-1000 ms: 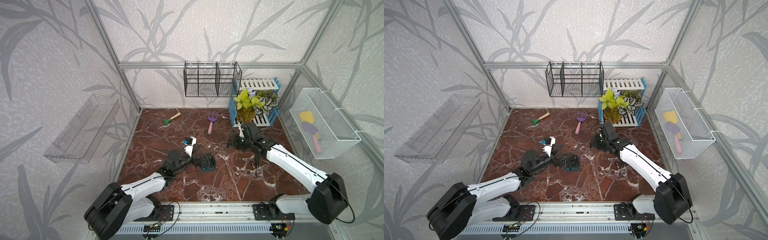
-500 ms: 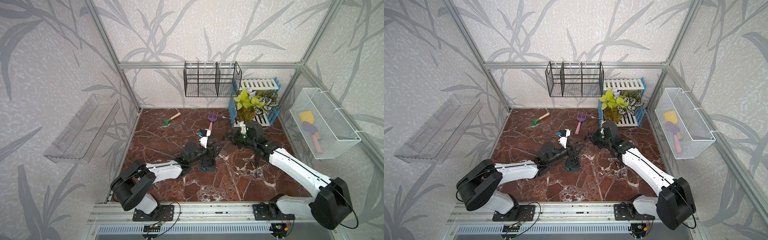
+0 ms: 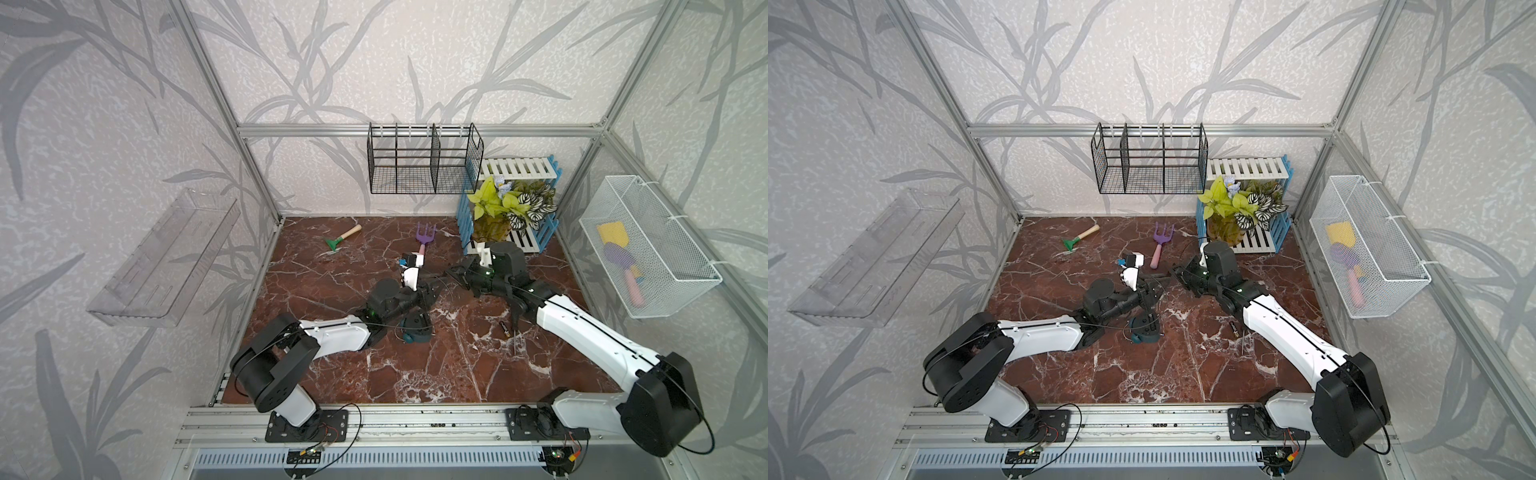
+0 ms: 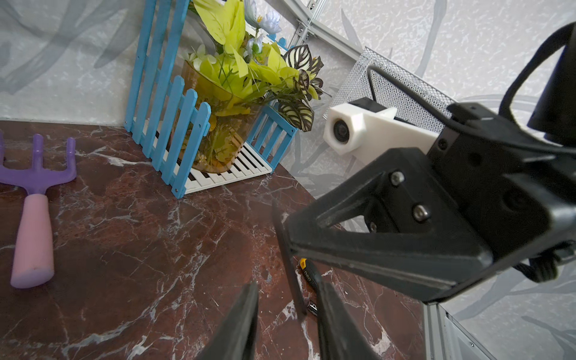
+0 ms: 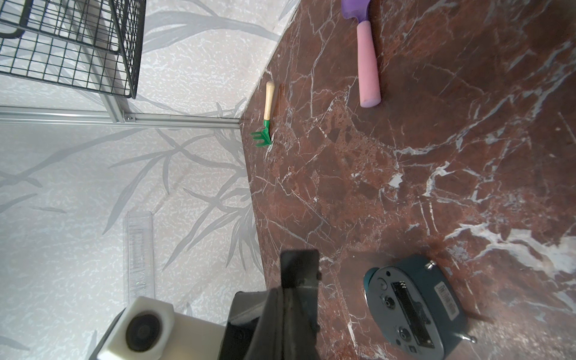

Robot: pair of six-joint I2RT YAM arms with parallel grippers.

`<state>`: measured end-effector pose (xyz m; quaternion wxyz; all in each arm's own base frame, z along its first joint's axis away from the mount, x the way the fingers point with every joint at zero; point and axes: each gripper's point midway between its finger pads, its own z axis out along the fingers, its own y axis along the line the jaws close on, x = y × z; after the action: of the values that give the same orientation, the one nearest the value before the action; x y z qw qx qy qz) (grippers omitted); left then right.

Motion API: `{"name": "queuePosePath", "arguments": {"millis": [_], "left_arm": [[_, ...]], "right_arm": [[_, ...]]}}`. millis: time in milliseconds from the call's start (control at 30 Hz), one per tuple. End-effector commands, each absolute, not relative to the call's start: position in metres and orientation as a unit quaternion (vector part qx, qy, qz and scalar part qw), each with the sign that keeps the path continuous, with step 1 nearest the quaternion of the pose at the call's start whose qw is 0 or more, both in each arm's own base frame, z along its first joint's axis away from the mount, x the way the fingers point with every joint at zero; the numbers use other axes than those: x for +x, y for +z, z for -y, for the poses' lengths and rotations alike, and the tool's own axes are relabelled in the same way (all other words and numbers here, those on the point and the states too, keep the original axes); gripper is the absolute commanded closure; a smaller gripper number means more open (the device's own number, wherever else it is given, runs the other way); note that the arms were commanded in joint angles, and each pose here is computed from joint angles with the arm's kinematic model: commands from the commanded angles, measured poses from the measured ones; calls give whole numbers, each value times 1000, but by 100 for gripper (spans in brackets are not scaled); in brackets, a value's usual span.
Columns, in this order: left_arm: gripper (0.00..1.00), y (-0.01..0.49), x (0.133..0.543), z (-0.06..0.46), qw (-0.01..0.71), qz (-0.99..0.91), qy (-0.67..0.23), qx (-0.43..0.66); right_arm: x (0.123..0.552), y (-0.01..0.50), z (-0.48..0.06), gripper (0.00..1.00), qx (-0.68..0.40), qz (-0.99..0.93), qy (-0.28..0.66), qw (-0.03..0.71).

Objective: Remove the battery from the alarm
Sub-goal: Pick up the cover from the center of the board.

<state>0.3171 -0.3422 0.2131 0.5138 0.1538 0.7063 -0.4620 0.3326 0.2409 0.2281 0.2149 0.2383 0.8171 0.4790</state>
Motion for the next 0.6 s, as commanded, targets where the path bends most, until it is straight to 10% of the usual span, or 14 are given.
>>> {"name": "queuePosePath", "arguments": {"millis": [0,367,567], "left_arm": [[79,222,324,347,521,-701,-463,152],[98,215,329,341,527,-718,-425,162],[100,219,331,322,595,-694,-220,339]], "right_arm": [[335,229,-244,96,232,-816,483,216],[329,249,-247,63,197,-823,475,241],[316,281,-221,55,160,-804,469,330]]}}
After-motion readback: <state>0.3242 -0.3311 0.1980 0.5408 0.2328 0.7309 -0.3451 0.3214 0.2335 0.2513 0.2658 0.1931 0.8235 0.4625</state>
